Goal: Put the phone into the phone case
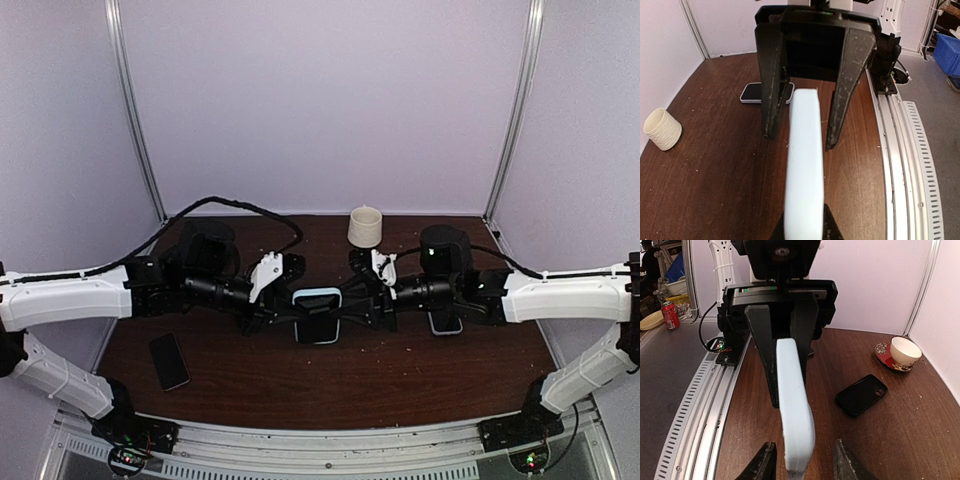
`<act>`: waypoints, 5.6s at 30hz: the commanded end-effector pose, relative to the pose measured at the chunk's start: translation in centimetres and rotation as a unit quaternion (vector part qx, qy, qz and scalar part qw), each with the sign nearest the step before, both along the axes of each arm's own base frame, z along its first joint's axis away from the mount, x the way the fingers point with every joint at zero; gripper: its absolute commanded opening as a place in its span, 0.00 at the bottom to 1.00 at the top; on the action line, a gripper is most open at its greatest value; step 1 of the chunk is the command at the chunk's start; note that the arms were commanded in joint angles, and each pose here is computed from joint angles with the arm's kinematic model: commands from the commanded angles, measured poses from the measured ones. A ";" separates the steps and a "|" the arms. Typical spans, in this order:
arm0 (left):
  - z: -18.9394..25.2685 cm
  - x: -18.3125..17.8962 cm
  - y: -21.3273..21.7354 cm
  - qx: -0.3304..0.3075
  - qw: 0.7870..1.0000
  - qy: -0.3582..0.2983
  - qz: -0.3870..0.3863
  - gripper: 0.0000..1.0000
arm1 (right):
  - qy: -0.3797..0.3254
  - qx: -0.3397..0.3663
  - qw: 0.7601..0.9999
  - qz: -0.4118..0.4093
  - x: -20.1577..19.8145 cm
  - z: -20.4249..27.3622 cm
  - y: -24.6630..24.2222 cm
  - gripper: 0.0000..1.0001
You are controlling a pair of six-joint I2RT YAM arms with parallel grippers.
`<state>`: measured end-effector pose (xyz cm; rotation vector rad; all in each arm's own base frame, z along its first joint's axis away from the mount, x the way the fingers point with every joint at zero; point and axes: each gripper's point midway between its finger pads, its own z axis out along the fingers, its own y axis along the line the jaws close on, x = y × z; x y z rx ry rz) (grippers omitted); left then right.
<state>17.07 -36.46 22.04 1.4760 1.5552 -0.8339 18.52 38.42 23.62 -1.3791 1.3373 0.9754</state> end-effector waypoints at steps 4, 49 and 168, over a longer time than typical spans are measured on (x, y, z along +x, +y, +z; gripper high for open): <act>7.8 -1.0 -0.8 -0.114 0.993 -0.031 -0.024 0.00 | 0.031 0.019 0.999 0.005 0.0 -0.4 0.8 0.37; 4.7 0.6 0.5 -0.052 0.997 -0.037 0.032 0.53 | 0.015 0.085 0.995 -0.044 0.0 9.6 -1.9 0.00; -17.7 13.0 6.6 0.197 0.706 0.459 0.502 0.00 | 0.297 -0.325 0.736 -0.514 12.6 -12.5 -16.4 0.37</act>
